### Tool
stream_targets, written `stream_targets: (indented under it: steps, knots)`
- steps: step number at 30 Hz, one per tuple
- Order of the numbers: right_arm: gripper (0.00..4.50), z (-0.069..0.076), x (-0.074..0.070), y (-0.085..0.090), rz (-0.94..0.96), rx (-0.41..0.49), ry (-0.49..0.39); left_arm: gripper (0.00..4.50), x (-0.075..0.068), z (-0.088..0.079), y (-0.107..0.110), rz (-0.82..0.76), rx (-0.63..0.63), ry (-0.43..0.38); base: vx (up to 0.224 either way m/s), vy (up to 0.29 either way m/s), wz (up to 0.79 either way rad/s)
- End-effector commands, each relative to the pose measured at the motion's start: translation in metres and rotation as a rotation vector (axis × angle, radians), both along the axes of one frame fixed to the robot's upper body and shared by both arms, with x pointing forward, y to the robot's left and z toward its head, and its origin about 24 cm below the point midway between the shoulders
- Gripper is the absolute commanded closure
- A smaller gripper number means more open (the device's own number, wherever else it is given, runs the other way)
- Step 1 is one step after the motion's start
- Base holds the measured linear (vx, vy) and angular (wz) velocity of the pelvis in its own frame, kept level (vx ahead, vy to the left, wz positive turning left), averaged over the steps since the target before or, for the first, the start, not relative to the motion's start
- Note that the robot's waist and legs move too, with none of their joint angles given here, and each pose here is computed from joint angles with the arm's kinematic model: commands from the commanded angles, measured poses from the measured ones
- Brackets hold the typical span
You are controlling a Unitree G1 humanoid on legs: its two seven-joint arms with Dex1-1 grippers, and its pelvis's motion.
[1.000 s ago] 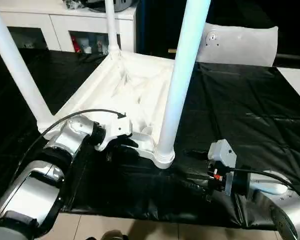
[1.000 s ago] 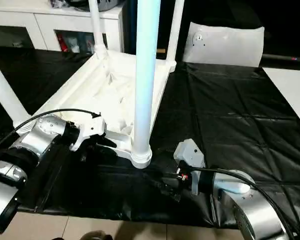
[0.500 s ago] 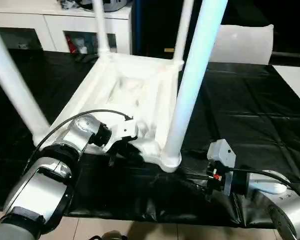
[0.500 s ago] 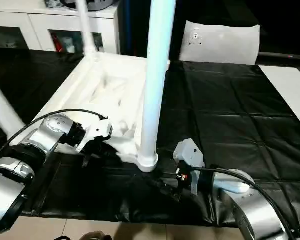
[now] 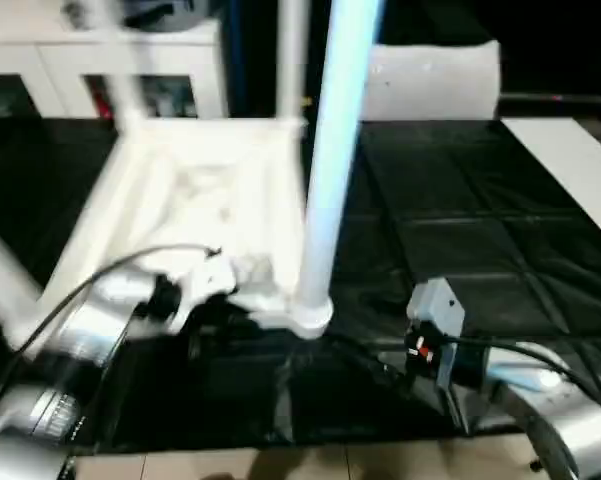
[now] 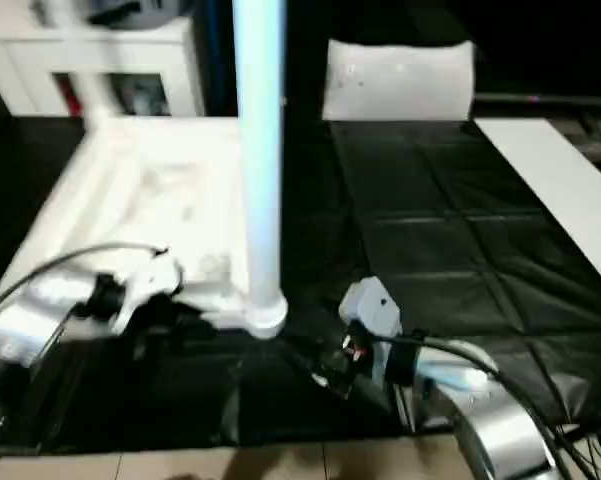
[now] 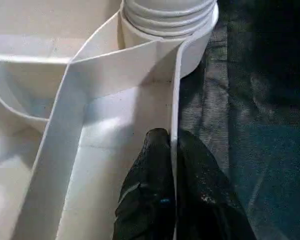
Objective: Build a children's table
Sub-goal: Rotate leg to tighten
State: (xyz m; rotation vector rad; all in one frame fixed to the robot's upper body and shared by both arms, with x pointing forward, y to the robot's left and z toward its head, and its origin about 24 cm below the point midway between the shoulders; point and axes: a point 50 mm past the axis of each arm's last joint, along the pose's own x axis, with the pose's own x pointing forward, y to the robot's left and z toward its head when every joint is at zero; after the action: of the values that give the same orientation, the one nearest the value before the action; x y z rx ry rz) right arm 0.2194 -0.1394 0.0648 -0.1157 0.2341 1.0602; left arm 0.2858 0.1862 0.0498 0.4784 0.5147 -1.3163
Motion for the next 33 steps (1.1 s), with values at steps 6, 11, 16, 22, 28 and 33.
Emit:
stream_targets:
  steps: [6,11,16,22,28,33]
  knots:
    - [0.00,0.002,0.001,0.006,0.005,-0.002,-0.020,4.45,-0.005,0.002,-0.010,0.026,-0.076,-0.002,0.000,0.000,0.00]
    - [0.00,0.003,0.004,0.003,-0.029,-0.007,-0.027,3.75,-0.009,0.005,-0.023,0.053,-0.118,0.004,0.000,0.000,0.00]
    - [0.00,0.002,0.005,0.002,-0.033,-0.010,-0.027,3.55,-0.007,-0.001,-0.031,0.065,-0.104,-0.011,0.000,0.000,0.00]
    - [0.00,0.002,0.005,0.001,-0.042,-0.012,-0.032,3.55,-0.009,-0.004,-0.034,0.064,-0.065,0.012,0.000,0.000,0.00]
    - [0.00,-0.002,0.007,0.000,-0.052,-0.016,-0.031,3.83,-0.005,-0.005,-0.032,0.083,-0.059,-0.007,0.000,0.000,0.00]
    - [0.00,-0.004,0.012,-0.005,-0.063,-0.020,-0.029,4.26,-0.006,-0.004,-0.032,0.050,-0.067,0.007,0.000,0.000,0.00]
